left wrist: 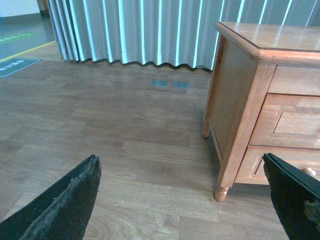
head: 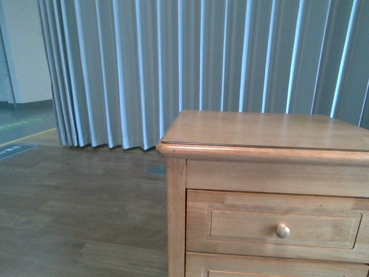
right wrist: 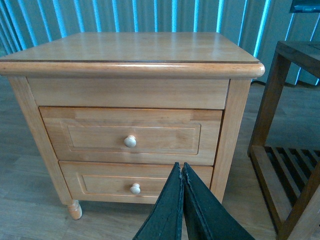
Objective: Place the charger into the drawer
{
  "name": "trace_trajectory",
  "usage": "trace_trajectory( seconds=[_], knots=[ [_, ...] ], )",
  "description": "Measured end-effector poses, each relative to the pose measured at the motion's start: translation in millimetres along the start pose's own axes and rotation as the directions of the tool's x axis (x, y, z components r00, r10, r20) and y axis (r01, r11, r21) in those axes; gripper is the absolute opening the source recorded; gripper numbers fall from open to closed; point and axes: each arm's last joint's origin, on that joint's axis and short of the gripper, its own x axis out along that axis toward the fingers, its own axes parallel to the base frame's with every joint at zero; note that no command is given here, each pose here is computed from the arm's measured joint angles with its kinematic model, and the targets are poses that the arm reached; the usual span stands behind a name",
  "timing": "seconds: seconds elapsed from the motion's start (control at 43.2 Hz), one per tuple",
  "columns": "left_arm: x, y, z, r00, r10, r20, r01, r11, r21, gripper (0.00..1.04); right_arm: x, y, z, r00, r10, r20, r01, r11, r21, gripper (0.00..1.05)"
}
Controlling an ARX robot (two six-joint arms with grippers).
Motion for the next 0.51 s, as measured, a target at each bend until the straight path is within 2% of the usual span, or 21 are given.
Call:
trace_trajectory(
  seconds=[0.509],
  knots=[
    [0.0, 0.0, 0.0, 1.0, 0.0, 0.0, 0.0, 1.0, 0.0, 0.99, -11.5, 0.0, -0.2, 1.0, 0.0, 0.001, 0.0, 1.0, 0.0, 0.02]
  ],
)
